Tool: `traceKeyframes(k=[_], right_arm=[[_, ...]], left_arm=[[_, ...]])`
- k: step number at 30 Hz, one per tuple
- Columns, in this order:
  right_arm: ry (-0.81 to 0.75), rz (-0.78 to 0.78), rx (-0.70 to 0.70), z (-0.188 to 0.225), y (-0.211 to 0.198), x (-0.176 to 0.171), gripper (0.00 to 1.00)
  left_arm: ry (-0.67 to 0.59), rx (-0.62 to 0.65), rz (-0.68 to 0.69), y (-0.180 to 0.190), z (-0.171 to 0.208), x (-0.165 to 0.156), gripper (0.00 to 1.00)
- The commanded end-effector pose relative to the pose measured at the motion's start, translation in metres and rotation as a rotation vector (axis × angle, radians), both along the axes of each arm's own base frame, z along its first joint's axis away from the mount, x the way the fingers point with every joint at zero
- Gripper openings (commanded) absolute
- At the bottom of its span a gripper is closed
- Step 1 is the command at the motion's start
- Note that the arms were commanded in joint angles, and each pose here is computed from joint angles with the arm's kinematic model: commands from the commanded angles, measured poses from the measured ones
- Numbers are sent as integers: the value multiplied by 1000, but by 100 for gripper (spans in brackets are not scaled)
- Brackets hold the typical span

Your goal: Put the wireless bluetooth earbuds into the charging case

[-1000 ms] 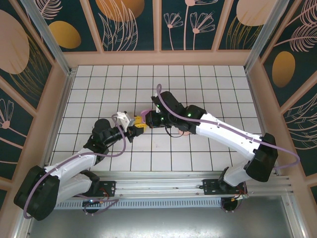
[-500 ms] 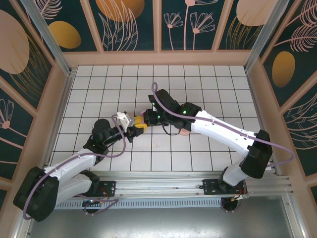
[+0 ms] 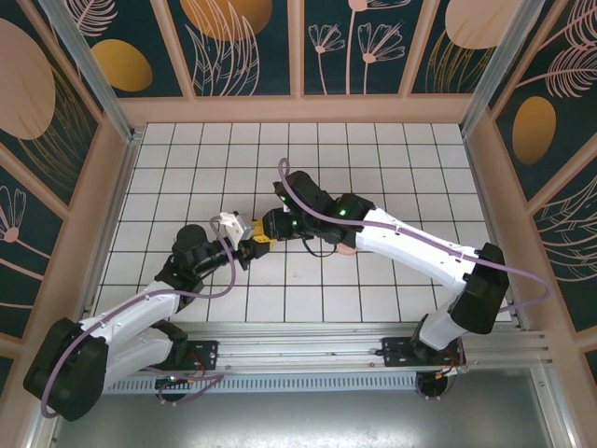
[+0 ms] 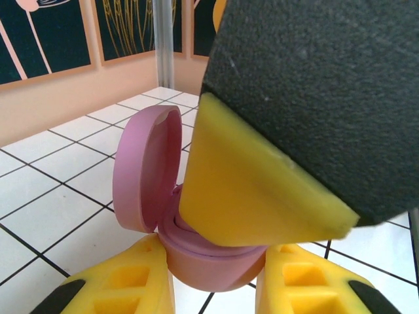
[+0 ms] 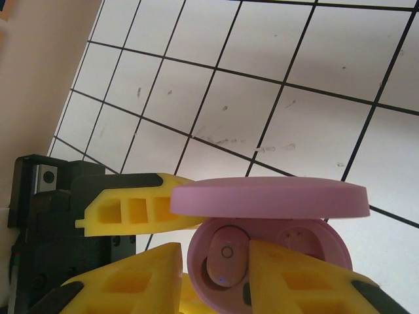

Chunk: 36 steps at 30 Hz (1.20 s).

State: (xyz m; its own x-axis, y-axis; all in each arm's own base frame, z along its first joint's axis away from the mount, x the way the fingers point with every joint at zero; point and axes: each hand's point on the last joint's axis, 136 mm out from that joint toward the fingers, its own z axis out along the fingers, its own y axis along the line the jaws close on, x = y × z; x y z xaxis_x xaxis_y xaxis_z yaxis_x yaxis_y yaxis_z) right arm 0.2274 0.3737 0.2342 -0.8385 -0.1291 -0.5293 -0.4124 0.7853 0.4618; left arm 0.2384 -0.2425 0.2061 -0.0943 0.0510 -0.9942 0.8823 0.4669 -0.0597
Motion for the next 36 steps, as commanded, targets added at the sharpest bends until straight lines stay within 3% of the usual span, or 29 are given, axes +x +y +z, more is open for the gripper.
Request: traceKeyframes(k=[1,10,19,28,36], right_arm=[[1,23,2,9,2,-9,32],[-81,17,52,51,-12,-8,33],[-126,-110,73,71,-69,19,33],[10,-303,-67,-5,-154,80,34],[69,-321,-197,-71,-160,129,29]], left_arm=[[-60,-21,-12,-1,13,-5,0],[-21,-31,9,3,5,-5,0],[4,-44,27,7,-1,-8,0],[19,-40,38,11,-8,-10,0],[24,-33,55,14,-11,-11,0]])
